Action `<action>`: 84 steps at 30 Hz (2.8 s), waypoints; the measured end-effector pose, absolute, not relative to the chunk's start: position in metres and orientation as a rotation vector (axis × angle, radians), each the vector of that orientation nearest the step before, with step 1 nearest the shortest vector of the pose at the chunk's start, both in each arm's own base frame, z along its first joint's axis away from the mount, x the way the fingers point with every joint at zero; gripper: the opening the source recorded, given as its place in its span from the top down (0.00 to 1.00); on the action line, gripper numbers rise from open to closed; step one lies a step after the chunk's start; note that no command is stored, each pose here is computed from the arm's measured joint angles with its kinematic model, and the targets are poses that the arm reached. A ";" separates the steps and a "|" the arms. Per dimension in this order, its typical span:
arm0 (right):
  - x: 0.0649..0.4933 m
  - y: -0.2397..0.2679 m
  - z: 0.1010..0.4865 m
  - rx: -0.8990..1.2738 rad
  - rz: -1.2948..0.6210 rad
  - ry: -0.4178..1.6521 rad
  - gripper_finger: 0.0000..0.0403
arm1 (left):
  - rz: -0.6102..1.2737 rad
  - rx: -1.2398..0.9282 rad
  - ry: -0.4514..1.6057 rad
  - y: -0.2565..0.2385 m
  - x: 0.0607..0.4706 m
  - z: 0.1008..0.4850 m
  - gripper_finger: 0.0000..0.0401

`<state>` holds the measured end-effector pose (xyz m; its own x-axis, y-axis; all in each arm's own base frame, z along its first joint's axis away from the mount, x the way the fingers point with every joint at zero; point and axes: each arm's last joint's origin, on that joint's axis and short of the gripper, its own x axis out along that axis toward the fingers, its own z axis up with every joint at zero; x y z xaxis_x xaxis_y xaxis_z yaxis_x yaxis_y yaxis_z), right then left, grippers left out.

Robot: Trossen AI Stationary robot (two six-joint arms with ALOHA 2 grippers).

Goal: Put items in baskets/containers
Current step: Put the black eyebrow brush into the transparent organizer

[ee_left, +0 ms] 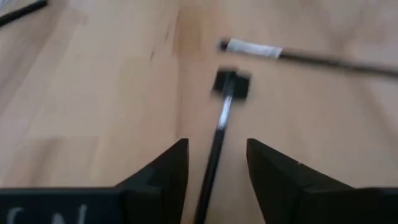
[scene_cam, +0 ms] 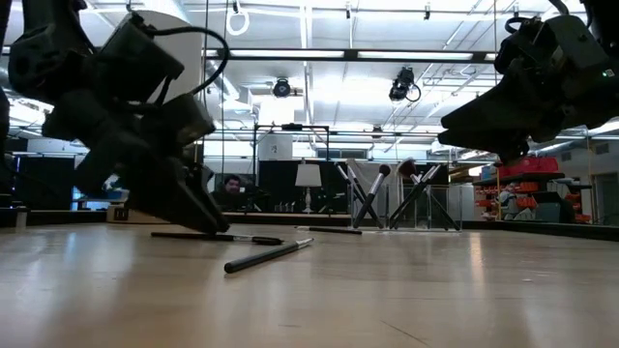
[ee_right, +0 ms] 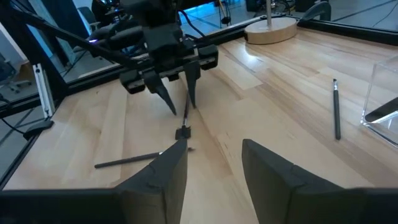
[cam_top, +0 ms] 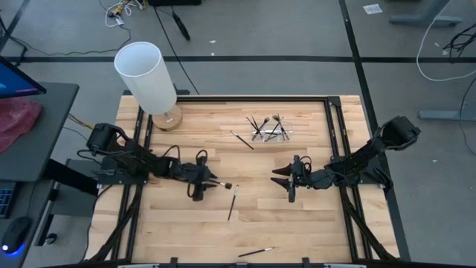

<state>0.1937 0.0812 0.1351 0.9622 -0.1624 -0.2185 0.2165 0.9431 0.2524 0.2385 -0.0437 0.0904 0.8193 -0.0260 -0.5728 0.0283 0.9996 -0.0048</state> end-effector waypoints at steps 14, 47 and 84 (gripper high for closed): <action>0.194 0.081 0.135 0.271 -0.194 0.198 0.61 | -0.029 0.001 0.604 -0.040 0.236 0.070 0.76; 0.194 0.082 0.139 0.276 -0.186 0.167 0.61 | -0.073 -0.121 0.443 -0.043 0.245 0.061 0.97; 0.275 0.108 0.141 0.059 -0.183 0.007 0.61 | -0.072 -0.120 -0.274 -0.052 0.331 0.161 0.97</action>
